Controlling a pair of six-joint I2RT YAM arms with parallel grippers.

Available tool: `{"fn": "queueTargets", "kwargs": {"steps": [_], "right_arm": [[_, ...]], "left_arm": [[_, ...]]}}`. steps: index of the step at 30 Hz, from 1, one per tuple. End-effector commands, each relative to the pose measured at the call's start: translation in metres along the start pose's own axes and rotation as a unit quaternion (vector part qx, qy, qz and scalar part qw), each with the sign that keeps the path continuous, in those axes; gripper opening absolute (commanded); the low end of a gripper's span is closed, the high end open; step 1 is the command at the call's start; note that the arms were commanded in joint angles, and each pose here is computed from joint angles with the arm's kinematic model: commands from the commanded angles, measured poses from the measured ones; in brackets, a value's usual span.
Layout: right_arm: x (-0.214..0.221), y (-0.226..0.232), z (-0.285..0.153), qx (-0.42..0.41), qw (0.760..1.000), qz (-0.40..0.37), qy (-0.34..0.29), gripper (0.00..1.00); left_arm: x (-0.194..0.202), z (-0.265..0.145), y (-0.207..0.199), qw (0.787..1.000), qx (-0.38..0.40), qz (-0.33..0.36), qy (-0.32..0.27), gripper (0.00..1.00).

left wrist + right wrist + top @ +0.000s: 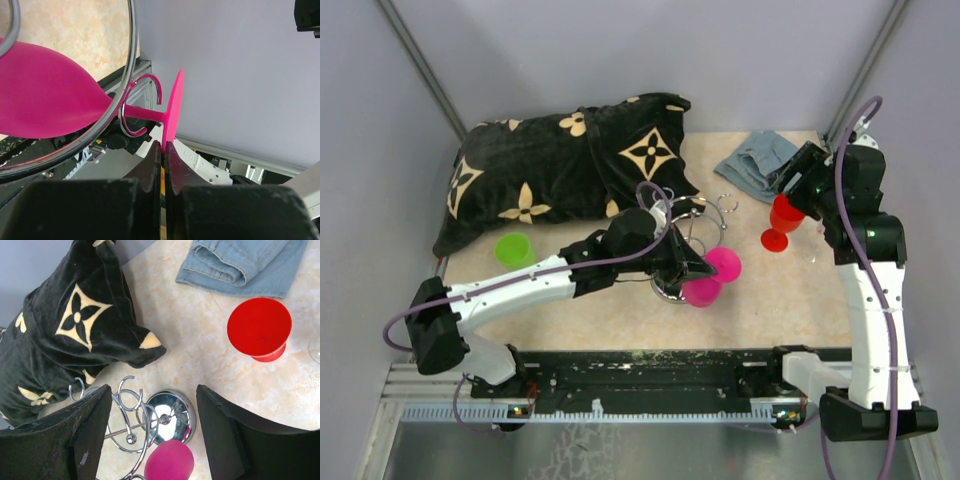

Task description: Take the wine glass off the wine glass rack

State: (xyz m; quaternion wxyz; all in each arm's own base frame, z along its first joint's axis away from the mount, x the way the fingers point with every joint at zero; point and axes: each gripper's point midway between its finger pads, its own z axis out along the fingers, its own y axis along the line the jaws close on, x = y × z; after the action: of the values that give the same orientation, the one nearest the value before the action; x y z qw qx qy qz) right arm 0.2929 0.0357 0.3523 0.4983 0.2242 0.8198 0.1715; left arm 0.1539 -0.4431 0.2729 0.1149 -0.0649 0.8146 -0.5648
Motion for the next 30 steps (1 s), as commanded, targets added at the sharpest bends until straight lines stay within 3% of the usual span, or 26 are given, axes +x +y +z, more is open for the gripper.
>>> {"fn": "queueTargets", "kwargs": {"steps": [1, 10, 18, 30], "right_arm": [[-0.014, 0.007, -0.010, -0.019, 0.999, 0.001, -0.035, 0.68], [-0.017, 0.007, -0.013, -0.016, 0.999, 0.000, -0.040, 0.68], [-0.025, 0.000, -0.023, 0.007, 0.998, -0.005, -0.059, 0.68], [-0.065, -0.013, -0.061, 0.067, 0.987, -0.006, -0.143, 0.69]], "left_arm": [[0.009, -0.001, -0.022, 0.999, 0.039, 0.008, 0.017, 0.00], [0.035, -0.006, -0.031, 0.997, 0.060, 0.023, 0.051, 0.00], [0.038, -0.014, -0.064, 0.989, 0.123, 0.062, 0.054, 0.00], [0.045, -0.044, -0.134, 0.956, 0.250, 0.146, 0.046, 0.00]]}}
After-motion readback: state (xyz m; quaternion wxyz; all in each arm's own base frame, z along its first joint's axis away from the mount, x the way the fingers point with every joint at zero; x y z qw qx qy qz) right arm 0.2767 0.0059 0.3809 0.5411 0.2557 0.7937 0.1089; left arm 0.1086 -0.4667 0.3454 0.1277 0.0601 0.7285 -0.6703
